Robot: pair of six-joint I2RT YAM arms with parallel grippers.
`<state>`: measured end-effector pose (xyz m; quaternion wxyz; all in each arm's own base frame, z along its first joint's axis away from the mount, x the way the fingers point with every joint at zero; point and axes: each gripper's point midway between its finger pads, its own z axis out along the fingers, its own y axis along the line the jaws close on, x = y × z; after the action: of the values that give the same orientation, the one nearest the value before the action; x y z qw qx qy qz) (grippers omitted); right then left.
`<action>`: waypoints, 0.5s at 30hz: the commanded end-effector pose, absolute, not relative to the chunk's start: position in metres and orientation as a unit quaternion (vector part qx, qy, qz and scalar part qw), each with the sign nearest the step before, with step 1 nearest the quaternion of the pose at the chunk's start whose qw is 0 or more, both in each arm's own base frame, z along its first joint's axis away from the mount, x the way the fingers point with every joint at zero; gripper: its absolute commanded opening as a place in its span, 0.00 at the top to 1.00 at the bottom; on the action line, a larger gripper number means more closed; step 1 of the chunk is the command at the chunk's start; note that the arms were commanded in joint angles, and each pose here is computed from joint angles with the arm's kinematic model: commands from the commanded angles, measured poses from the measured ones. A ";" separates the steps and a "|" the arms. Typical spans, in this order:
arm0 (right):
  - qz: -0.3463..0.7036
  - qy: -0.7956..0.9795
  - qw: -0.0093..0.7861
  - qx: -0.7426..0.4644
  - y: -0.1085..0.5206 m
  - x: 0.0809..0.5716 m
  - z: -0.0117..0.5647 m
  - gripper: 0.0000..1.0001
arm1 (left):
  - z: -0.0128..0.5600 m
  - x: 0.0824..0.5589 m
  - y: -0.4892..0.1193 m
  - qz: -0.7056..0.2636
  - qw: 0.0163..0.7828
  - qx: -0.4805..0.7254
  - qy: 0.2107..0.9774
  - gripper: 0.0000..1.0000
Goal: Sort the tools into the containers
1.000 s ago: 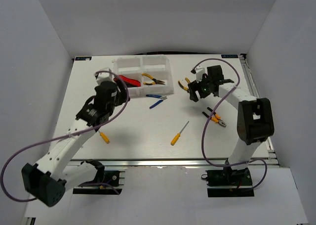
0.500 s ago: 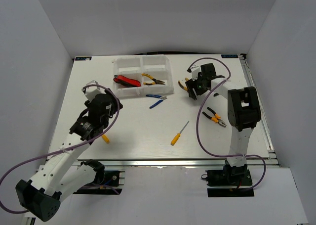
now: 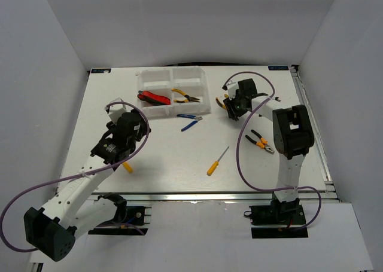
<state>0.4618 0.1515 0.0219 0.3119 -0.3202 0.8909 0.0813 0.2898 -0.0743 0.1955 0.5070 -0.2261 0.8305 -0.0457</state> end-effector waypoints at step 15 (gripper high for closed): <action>0.096 0.878 0.334 -0.330 0.149 0.441 0.045 1.00 | 0.211 0.287 -0.068 -0.063 0.533 -0.242 0.808 0.19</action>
<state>0.4523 0.1505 0.0233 0.3238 -0.3219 0.8856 0.0852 0.2875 -0.0730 0.2045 0.5215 -0.2308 0.8192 -0.0595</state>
